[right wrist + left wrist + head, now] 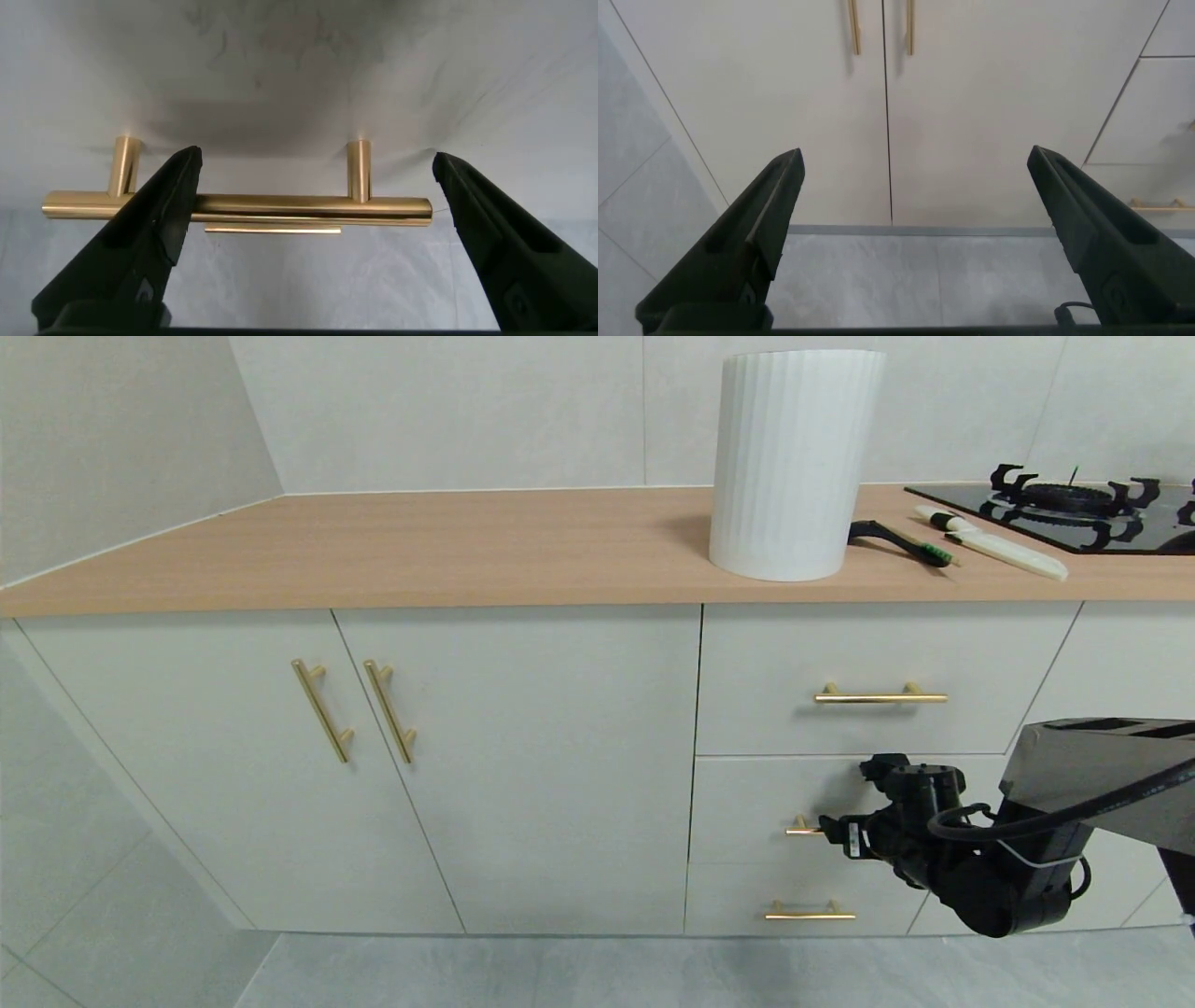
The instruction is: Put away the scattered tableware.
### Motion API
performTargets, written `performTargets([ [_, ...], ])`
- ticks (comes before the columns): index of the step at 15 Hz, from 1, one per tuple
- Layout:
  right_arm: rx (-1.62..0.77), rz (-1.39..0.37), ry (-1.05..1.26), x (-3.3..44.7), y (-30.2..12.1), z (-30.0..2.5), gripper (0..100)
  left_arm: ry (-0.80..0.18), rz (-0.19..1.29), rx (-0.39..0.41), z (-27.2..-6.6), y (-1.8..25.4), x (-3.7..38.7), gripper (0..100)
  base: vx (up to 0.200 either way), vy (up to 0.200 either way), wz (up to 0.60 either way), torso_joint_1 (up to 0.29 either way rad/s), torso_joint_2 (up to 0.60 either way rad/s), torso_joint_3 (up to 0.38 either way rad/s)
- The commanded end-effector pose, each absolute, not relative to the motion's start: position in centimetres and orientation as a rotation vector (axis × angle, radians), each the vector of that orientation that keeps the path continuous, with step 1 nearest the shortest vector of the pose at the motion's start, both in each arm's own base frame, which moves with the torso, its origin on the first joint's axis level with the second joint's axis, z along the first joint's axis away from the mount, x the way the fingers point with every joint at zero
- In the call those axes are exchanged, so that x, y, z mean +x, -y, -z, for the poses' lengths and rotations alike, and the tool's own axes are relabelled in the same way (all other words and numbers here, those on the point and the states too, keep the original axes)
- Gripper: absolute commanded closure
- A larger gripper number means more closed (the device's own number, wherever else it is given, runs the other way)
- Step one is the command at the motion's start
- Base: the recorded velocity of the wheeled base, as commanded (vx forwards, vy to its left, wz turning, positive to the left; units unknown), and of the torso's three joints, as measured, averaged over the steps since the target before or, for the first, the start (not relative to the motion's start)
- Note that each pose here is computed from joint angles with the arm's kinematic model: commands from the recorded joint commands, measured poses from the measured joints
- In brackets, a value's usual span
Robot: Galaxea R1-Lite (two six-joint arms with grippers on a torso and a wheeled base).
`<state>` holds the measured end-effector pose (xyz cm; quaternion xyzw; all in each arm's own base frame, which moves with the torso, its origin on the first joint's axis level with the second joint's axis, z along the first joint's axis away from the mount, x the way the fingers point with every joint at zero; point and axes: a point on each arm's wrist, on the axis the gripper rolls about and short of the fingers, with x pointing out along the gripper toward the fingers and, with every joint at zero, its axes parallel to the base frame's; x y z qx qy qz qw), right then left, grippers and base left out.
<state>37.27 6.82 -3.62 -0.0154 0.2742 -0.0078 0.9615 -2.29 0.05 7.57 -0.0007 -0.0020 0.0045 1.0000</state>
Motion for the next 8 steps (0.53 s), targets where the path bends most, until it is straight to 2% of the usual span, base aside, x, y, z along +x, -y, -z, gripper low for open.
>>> performTargets([
  [1, -0.035, 0.014, -0.563, 37.2, -6.9, 3.7, 0, 0.003, -0.009, -0.002, -7.6, 0.0, -2.3, 0, 0.000, 0.000, 0.00, 0.000, 0.00, 0.000],
  [6, -0.045, 0.015, -0.605, 36.4, -6.7, 3.4, 0, 0.003, -0.009, -0.002, -7.6, 0.0, -2.3, 0, 0.000, 0.000, 0.00, 0.000, 0.00, 0.000],
  [8, -0.059, 0.009, -0.654, 35.3, -6.6, 1.7, 0, 0.003, -0.009, -0.002, -7.6, 0.0, -2.3, 0, 0.000, 0.000, 0.00, 0.000, 0.00, 0.000],
])
